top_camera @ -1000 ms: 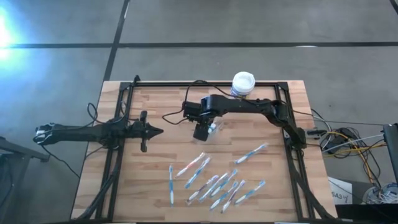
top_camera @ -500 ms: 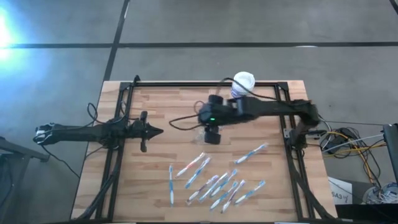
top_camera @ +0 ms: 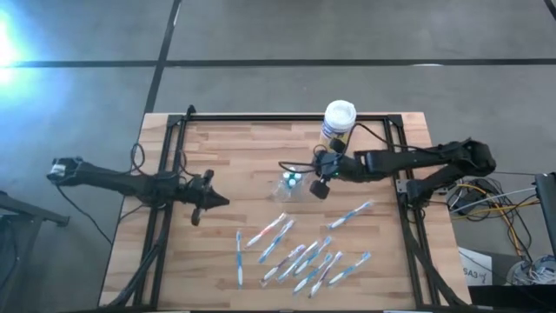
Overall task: Pick & Place toothbrushing station
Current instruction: Adjust the transparent organizer
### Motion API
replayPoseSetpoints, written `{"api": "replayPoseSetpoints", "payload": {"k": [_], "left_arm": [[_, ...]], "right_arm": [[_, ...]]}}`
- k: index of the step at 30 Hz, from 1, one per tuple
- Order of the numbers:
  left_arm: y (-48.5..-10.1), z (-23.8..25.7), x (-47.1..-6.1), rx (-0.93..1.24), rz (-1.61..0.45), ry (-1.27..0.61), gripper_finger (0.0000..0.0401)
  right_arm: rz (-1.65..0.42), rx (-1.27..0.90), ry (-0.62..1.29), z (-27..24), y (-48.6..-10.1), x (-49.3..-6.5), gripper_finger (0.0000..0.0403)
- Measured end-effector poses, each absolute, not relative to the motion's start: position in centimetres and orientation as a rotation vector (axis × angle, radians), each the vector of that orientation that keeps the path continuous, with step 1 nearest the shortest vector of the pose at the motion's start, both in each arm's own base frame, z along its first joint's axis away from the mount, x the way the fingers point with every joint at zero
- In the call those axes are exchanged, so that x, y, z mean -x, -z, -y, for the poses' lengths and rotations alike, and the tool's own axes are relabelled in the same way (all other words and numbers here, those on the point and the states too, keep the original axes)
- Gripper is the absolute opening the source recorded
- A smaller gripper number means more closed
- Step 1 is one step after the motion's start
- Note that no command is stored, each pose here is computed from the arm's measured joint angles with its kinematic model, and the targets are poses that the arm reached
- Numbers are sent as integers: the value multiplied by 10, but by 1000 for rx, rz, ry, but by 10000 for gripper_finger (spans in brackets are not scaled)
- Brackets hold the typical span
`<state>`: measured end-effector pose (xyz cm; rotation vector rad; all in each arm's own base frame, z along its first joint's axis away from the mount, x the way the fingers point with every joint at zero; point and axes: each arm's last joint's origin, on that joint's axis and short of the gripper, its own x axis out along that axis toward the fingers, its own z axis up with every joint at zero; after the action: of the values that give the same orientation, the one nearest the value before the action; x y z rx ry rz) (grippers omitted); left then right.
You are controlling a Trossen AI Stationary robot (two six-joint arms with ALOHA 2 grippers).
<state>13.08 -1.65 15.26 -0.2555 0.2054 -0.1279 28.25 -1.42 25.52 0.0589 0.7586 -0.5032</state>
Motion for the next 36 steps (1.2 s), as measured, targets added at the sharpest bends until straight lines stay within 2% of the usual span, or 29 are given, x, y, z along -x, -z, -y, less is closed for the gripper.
{"api": "replayPoseSetpoints", "payload": {"k": [4, 7, 9, 13, 16, 20, 27, 31, 36], "left_arm": [[-152, 20, -140, 249, -245, -92, 2], [-153, 18, -149, 246, -268, -242, 2], [-151, 20, -155, 226, -313, -215, 2], [-158, 31, -176, 248, -305, -21, 3], [-154, 35, -190, 252, -351, -69, 2], [-149, 30, -211, 202, -369, -287, 3], [-141, 10, -244, 187, -427, -414, 3], [-137, -2, -253, 183, -444, -453, 3], [-133, -10, -258, 166, -470, -400, 5]], "right_arm": [[-780, -115, 533, 16, -236, -267, 11], [-794, -150, 487, 13, -223, -261, 9], [-794, -159, 486, 12, -216, -257, 8], [-803, -186, 540, 17, -207, -253, 8], [-809, -201, 563, 21, -202, -254, 8], [-845, -211, 450, 17, -196, -258, 8], [-815, -220, 167, -4, -186, -275, 8], [-765, -208, 34, -16, -179, -288, 8], [-748, -223, -3, -22, -162, -309, 8]]}}
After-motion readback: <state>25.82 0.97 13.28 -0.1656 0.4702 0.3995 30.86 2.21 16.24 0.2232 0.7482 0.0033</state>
